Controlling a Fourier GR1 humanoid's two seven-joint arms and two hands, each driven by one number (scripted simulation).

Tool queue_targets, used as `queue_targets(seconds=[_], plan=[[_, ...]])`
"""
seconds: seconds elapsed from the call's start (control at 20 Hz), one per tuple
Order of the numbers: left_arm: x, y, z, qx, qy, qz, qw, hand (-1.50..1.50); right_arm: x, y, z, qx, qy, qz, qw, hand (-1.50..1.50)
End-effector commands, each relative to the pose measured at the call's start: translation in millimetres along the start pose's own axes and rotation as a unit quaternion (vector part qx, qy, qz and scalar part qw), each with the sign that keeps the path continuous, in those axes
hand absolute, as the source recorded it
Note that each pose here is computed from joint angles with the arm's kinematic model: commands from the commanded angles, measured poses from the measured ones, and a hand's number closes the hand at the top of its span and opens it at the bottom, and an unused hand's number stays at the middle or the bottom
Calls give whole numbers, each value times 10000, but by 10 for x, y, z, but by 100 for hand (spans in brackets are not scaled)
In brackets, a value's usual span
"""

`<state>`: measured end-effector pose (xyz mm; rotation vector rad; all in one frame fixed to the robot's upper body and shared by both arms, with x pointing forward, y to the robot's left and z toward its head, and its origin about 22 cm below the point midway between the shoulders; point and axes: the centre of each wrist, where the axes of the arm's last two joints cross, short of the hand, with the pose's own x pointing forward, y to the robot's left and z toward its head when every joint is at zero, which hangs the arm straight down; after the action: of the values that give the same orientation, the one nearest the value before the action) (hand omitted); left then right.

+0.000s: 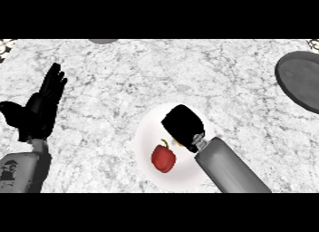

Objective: Pick the lemon from the plate and place it in the pan

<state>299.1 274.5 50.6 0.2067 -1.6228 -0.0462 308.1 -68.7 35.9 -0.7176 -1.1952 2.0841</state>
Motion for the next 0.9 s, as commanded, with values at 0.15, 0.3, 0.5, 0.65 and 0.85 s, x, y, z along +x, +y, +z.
queue_targets(seconds=[0.15, 0.3, 0.5, 0.65, 0.85], plan=[[-42, -104, -19, -58, 12, -36, 10000, 0, -40, 134, -36, -35, -184, 265, 9995, 150], [158, 58, 79, 21, -16, -25, 10000, 0, 20, 297, 3, -175, -218, 177, 9995, 150], [-15, 62, 34, 13, 100, 58, 9999, 0, -376, 215, 77, -54, 1116, -1499, 9824, 150], [-128, 104, 88, 241, 146, -61, 9996, 0, -733, 474, 286, 125, 2208, -2858, 9324, 150], [-145, 53, 44, 117, 101, 33, 9999, 0, -825, 22, 482, -1107, 3061, -2942, 8986, 150]])
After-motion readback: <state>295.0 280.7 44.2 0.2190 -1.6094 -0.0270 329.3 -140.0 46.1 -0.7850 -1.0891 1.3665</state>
